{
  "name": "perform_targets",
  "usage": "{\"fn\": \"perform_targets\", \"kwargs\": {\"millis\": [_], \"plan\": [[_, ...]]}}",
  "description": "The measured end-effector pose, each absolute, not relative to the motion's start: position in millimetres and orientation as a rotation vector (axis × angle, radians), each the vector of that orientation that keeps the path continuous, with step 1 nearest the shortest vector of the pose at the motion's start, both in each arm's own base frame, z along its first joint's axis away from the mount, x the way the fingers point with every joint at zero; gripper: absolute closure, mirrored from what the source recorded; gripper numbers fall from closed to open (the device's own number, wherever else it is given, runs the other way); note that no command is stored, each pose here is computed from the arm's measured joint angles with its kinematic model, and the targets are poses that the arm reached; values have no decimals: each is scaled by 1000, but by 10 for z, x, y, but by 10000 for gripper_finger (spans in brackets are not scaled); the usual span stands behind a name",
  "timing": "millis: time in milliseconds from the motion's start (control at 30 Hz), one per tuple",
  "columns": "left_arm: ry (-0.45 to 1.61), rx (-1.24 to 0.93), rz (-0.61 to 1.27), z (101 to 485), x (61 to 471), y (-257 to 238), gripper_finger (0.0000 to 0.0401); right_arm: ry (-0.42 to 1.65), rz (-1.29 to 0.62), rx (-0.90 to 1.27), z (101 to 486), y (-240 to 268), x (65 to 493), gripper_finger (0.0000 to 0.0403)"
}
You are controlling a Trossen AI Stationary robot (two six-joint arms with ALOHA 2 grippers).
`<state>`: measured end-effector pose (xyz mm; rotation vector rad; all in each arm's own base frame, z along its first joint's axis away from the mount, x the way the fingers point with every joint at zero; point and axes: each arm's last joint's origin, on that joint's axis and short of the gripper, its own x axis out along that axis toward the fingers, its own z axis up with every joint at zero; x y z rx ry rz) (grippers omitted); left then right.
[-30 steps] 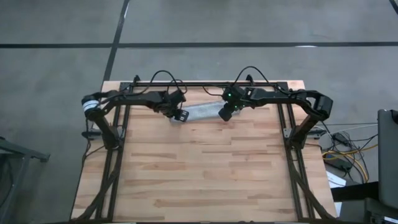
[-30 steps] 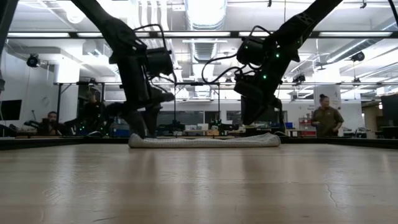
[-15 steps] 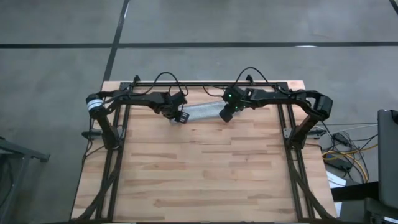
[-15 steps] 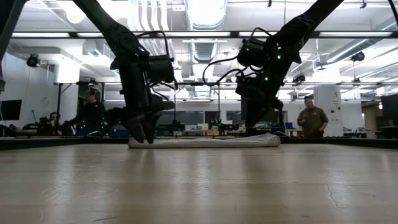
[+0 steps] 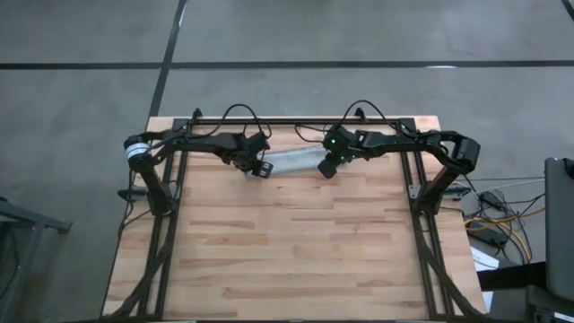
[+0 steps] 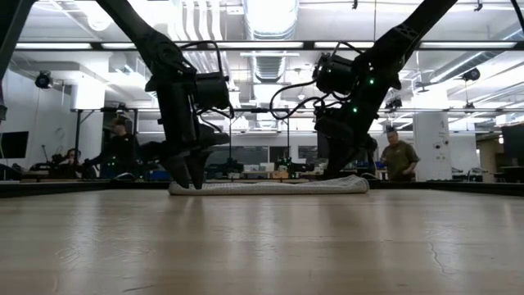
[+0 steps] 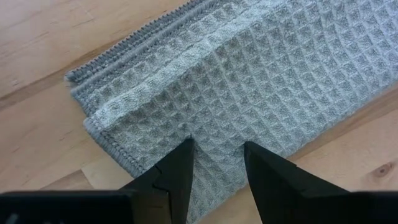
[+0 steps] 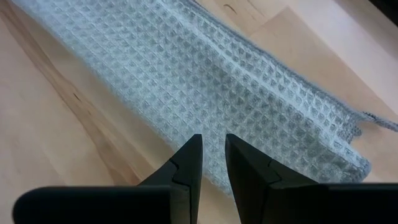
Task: Fold microfiber towels
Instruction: Fold the gray on the table
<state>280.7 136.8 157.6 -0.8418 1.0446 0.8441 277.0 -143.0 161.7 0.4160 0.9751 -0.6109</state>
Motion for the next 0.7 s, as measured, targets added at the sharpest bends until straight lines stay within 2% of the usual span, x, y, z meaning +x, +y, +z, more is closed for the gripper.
{"fn": "perform_targets", "kwargs": {"millis": [367, 700], "plan": [[1045, -843, 843, 1576, 2807, 1367, 252, 953, -612, 416, 1595, -1430, 2769, 335], [1049, -854, 830, 1574, 2809, 1363, 252, 954, -635, 456, 1409, -1374, 2661, 335]]}}
